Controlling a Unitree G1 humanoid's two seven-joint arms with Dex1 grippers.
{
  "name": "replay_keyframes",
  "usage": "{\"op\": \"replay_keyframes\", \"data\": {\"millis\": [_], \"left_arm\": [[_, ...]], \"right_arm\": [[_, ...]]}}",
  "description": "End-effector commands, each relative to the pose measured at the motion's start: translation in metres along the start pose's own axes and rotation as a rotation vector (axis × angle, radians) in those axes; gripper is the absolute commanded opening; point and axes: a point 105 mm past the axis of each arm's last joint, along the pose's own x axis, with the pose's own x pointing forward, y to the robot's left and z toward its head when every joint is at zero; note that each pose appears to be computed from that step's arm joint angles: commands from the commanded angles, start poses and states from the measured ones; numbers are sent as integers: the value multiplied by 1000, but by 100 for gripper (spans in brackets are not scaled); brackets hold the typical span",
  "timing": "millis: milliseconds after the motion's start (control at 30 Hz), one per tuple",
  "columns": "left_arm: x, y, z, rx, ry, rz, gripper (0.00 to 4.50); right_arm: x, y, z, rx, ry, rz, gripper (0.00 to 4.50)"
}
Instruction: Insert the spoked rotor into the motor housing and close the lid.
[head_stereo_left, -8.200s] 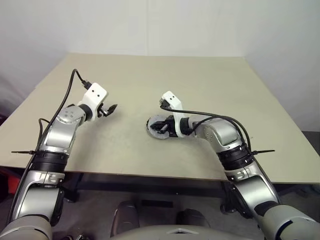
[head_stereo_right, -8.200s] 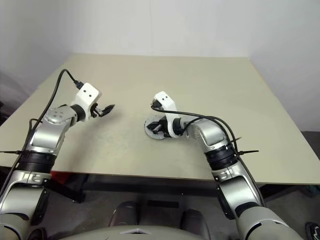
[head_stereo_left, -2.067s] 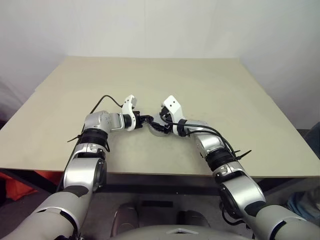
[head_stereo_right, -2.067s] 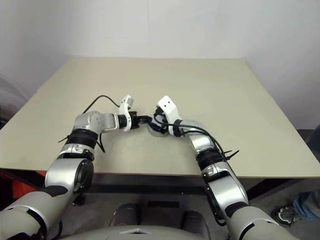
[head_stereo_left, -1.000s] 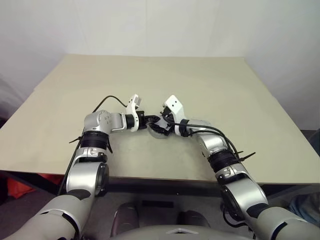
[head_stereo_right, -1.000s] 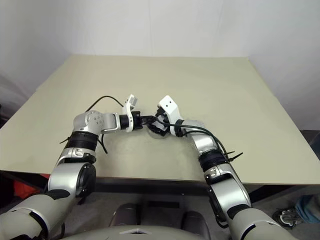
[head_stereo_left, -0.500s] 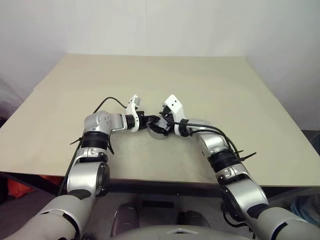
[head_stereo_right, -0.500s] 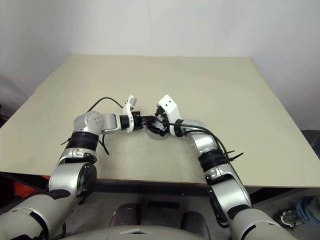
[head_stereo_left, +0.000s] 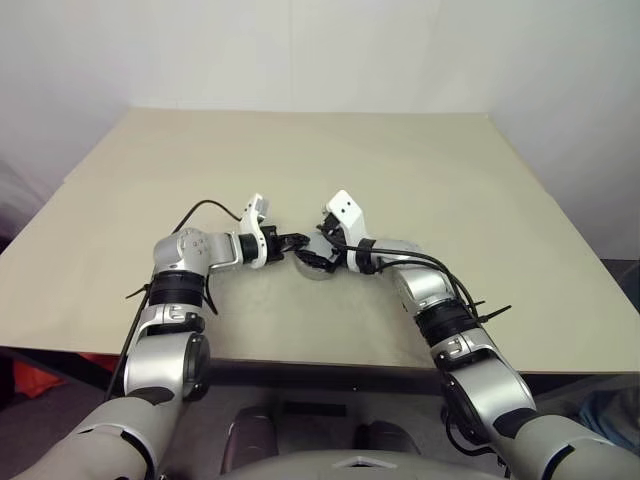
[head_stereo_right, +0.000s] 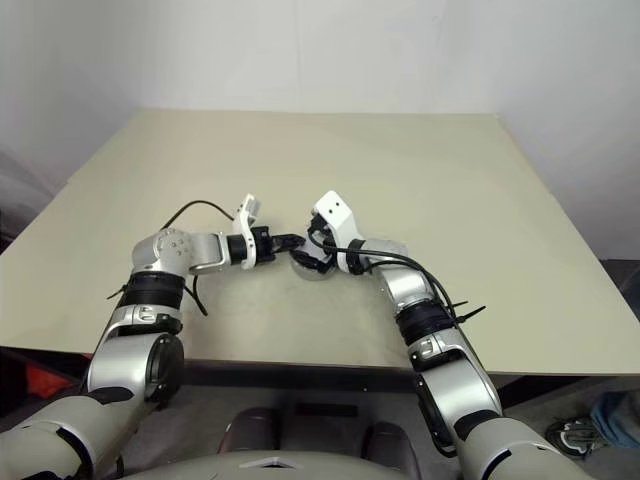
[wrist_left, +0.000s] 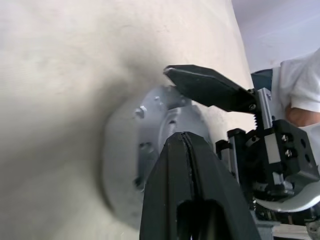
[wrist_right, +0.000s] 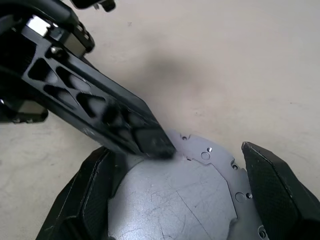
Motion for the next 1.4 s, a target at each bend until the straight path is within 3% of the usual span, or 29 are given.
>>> {"op": "replay_keyframes", "data": {"millis": [33, 867, 1400], "left_arm": [[-8, 28, -28, -88, 96, 102, 0], [6, 17, -39, -93, 116, 73, 0], [8, 15, -43, -95, 129, 70, 0]], "right_arm": [[-12, -20, -4, 23, 7, -91, 448], [-15, -14, 10, -27, -31, -51, 448], [-39, 12, 56, -100, -163, 141, 448]]}}
